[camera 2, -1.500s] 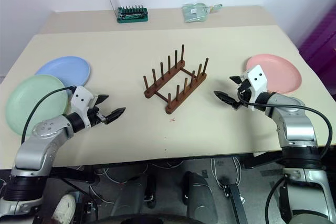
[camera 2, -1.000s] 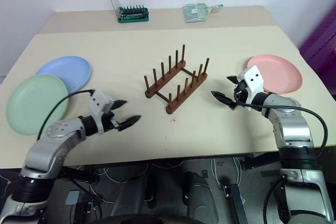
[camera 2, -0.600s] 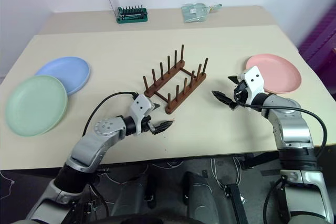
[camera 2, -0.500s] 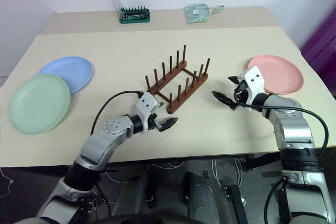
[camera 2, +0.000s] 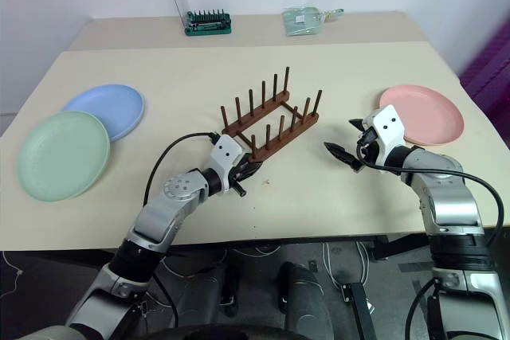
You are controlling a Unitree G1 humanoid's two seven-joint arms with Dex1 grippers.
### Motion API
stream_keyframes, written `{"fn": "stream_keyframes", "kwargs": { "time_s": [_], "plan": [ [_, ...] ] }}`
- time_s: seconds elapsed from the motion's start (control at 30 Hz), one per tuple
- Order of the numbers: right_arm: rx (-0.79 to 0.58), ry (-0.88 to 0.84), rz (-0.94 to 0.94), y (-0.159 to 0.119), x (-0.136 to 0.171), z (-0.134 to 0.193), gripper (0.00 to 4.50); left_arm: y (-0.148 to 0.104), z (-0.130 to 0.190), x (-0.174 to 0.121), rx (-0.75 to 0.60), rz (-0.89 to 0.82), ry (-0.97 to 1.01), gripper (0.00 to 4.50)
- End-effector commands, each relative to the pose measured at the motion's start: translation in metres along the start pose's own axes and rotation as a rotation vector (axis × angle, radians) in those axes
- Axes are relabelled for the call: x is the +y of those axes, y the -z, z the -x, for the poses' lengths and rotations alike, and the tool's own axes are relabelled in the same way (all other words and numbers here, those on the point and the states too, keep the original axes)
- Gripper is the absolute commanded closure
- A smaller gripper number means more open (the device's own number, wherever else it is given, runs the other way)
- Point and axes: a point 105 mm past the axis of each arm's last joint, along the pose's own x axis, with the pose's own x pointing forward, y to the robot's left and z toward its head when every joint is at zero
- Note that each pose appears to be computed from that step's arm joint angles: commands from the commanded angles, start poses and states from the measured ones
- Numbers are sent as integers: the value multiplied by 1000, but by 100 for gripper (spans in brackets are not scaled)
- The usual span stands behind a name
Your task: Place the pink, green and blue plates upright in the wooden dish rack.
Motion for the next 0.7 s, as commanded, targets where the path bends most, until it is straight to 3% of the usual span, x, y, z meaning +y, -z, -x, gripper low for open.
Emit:
{"fn": "stream_keyframes", "kwargs": {
  "time_s": [0.03,0.2,0.37,0.5,0.7],
  "plan": [
    [21,-38,87,-10,4,10,0,2,8,2,1,-100,130,375],
    [57,-77,76,-2,13,18,0,-9,8,13,4,-273,365,375],
    [78,-62,73,5,18,24,0,-17,-10,33,26,-359,424,375],
    [83,-34,67,8,20,30,0,-27,-21,32,-6,-270,495,375],
    [93,-7,70,11,22,35,0,-18,-23,42,5,-227,431,67]
  ]
}}
